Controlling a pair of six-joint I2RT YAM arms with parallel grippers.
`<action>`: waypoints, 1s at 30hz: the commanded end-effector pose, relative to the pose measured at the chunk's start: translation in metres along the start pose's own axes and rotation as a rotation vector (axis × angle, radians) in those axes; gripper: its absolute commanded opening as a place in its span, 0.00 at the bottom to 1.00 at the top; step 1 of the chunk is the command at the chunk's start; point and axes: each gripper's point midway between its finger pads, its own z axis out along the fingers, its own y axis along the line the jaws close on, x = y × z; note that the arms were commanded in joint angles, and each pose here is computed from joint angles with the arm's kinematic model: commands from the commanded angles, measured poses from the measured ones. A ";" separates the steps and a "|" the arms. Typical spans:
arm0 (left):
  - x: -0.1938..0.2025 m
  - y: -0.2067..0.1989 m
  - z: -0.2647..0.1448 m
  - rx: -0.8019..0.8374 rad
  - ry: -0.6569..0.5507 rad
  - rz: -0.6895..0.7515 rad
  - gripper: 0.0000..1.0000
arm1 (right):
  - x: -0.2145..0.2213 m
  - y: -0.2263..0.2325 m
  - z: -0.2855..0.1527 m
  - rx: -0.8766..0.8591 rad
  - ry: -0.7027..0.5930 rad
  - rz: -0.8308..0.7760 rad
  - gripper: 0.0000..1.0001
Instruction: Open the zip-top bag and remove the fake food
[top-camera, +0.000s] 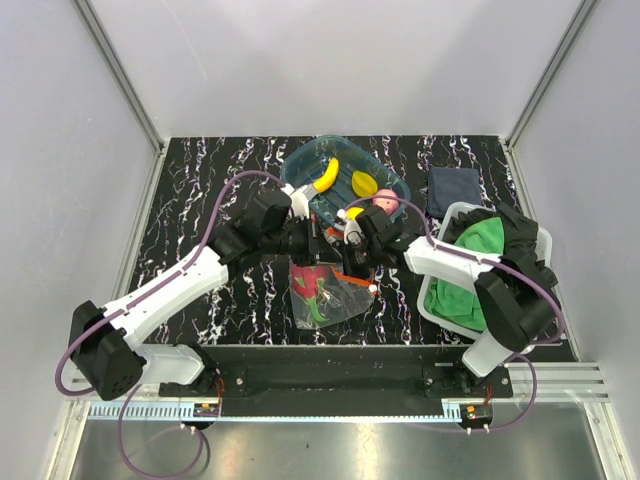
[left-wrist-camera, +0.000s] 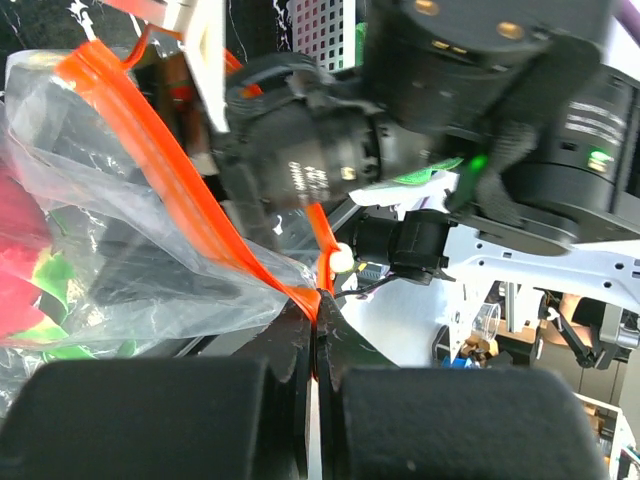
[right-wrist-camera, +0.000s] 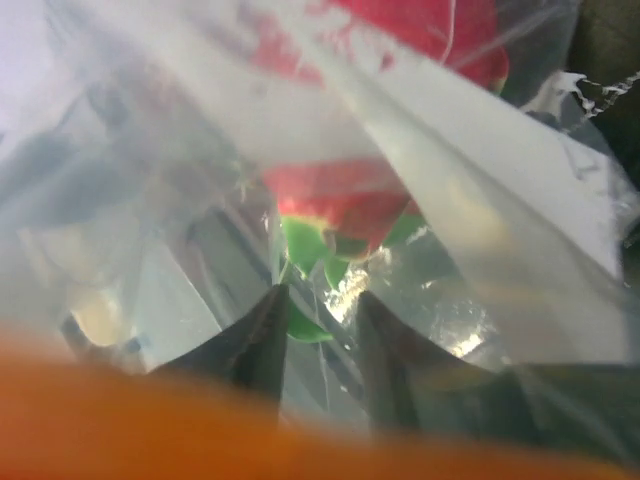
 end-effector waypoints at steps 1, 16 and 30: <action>-0.005 -0.022 -0.004 0.090 -0.016 0.019 0.00 | -0.020 0.022 0.005 -0.100 -0.030 -0.038 0.48; 0.005 -0.024 0.008 0.104 0.016 0.010 0.00 | -0.014 0.003 0.030 -0.078 -0.006 0.018 0.58; 0.005 -0.014 -0.001 0.049 -0.029 0.021 0.00 | -0.026 0.004 0.016 -0.011 -0.080 -0.022 0.00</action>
